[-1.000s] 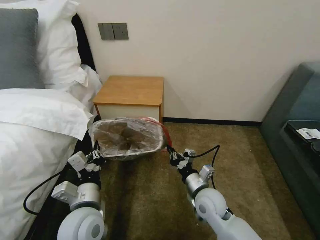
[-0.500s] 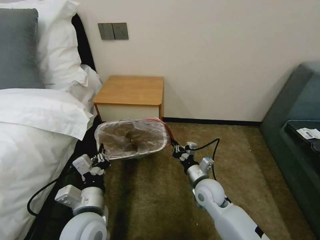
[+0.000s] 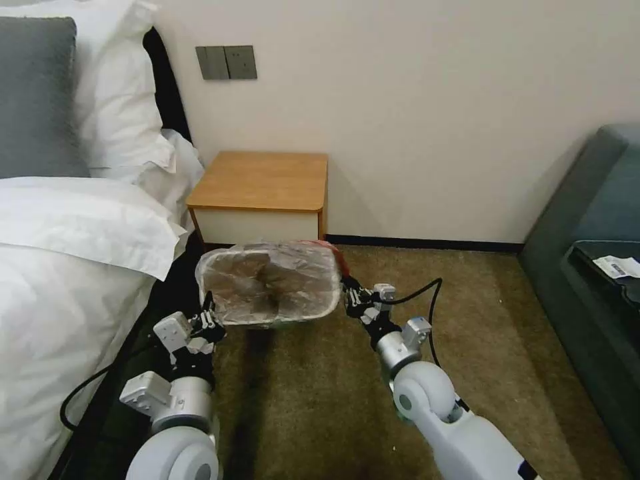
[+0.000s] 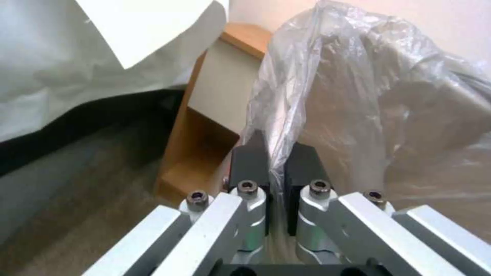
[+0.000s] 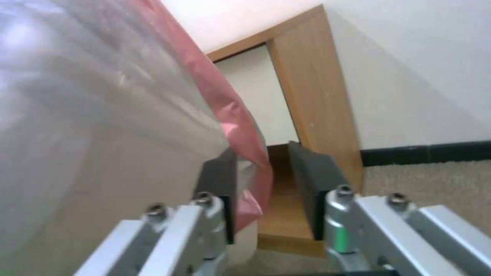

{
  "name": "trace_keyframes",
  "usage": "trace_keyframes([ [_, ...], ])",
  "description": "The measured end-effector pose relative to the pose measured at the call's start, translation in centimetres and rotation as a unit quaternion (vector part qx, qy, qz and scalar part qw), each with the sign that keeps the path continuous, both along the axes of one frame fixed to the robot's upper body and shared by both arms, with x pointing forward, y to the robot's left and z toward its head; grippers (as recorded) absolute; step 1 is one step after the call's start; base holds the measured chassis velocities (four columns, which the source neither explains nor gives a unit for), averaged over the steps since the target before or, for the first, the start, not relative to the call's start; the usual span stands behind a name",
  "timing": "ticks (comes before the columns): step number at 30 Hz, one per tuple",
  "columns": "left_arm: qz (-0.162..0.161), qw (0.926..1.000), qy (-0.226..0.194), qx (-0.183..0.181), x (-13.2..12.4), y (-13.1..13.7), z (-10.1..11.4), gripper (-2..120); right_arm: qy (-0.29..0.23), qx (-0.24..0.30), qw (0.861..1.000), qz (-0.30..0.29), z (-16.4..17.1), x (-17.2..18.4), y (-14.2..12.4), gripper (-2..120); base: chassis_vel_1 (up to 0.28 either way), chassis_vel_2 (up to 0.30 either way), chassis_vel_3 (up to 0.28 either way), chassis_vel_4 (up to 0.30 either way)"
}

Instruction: Pick up the garbage bag from the table and place it over the trash can.

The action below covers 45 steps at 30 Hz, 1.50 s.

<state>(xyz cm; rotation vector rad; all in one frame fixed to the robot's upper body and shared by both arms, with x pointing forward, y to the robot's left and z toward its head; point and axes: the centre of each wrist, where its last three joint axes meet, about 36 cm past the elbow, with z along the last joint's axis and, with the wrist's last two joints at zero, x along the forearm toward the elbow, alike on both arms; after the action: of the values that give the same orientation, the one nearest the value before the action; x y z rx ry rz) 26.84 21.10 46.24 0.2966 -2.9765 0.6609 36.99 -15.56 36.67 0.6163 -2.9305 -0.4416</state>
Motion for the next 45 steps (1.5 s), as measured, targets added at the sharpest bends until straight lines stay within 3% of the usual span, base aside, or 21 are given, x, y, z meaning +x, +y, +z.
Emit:
trace_keyframes([
  [7,0.001,1.0,0.005,0.002,0.4,0.5,-0.5,3,-0.031,-0.016,0.999,0.008,0.9,-1.8,-0.9,57,0.0,0.0,0.0,0.0],
  [8,-0.002,1.0,0.006,0.001,0.4,0.3,-0.5,3,-0.039,-0.016,0.999,0.007,1.3,-1.5,-1.0,65,0.0,0.0,0.0,0.0],
  [10,-0.003,1.0,0.007,0.0,0.3,0.2,-0.6,3,-0.044,-0.015,0.999,0.006,1.6,-1.1,-1.1,69,0.0,0.0,0.0,0.0],
  [12,-0.005,0.9999,0.009,0.0,0.2,0.2,-0.6,3,-0.044,-0.004,0.999,0.009,2.0,-0.5,-1.3,80,0.0,0.0,0.0,0.0],
  [19,-0.012,0.9999,0.006,0.006,0.0,0.6,-0.6,3,-0.029,0.02,0.999,0.015,1.9,0.6,-1.6,99,0.0,0.0,0.0,0.0],
  [35,-0.026,0.9997,-0.001,0.001,-0.7,0.2,0.0,3,-0.035,-0.007,0.999,0.017,1.1,4.7,-2.9,100,0.0,0.0,0.0,0.0],
  [40,-0.026,0.9996,-0.001,-0.001,-0.8,0.0,0.0,3,-0.032,-0.005,0.999,0.022,0.8,5.1,-2.7,91,0.0,0.0,0.0,0.0],
  [45,-0.031,0.9995,-0.005,-0.004,-1.0,-0.2,0.4,3,-0.02,0.001,1.0,0.02,0.1,5.5,-2.5,68,0.0,0.0,0.0,0.0],
])
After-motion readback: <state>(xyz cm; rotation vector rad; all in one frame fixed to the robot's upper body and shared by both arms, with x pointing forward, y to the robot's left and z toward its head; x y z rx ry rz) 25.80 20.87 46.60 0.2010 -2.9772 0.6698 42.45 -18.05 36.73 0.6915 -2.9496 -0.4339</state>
